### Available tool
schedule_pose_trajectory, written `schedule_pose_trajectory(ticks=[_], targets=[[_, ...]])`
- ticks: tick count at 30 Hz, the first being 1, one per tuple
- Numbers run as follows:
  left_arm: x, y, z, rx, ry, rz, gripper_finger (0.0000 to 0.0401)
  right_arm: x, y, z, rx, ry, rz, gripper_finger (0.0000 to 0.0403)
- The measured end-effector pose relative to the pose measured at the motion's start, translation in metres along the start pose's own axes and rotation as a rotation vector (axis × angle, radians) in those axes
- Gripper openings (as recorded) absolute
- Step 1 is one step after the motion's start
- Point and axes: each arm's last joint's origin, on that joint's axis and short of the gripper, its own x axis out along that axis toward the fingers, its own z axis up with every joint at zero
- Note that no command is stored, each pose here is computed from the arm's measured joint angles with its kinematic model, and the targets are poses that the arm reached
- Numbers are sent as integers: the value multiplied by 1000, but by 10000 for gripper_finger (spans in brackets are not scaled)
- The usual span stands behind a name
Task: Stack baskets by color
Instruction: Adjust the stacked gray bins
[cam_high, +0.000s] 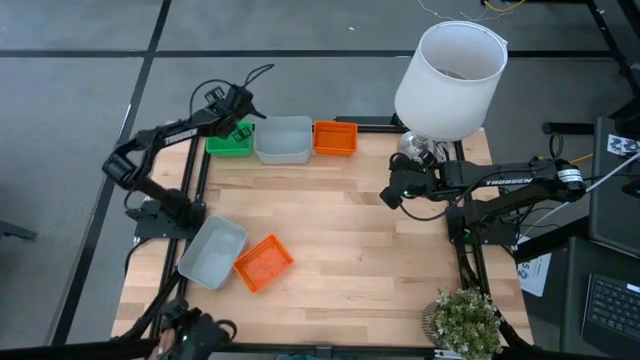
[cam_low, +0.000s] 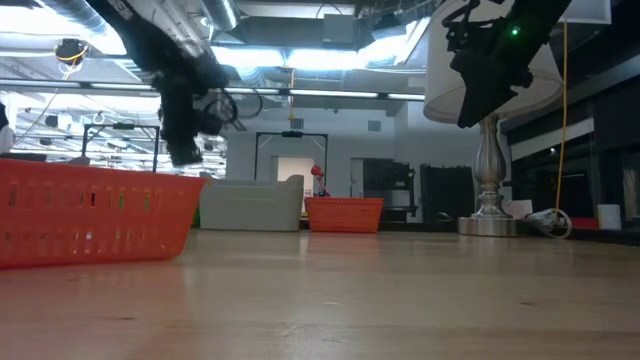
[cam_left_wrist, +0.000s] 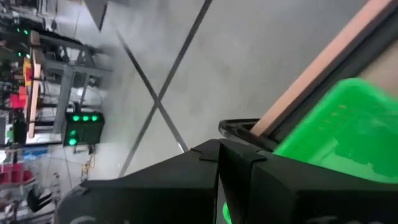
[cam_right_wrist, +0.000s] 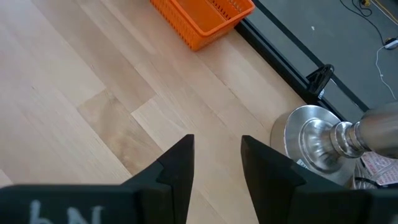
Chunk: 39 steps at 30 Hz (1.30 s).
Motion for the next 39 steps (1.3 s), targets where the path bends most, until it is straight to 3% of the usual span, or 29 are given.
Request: schedule_pose_trajectory(ticks=[2, 4, 9, 12, 15, 18, 22, 29, 39], targets=[[-19, 9, 2, -29, -44, -14, 0, 0, 0, 0, 1, 0, 0, 134], [-38, 12, 1, -54, -110, -103, 0, 0, 0, 0, 1, -1, 0, 134], [-78, 3, -4, -146, -305, -577, 0, 0, 0, 0, 2, -2, 1, 134], [-92, -20, -6, -85, -281, -802, 0, 0, 0, 0, 2, -2, 1, 134], [-101, -50, -2, 30, -317, -891, 0, 0, 0, 0, 5, -4, 2, 134], [-102, -74, 4, 84, -352, -886, 0, 0, 0, 1, 6, -6, 3, 134], [-91, -93, 17, 92, -353, -778, 0, 0, 0, 1, 5, -6, 4, 134], [-55, -127, 21, 132, -234, -799, 0, 0, 0, 1, 3, -6, 4, 134], [-37, -132, 26, 119, -236, -713, 0, 0, 0, 1, 3, -6, 4, 134]])
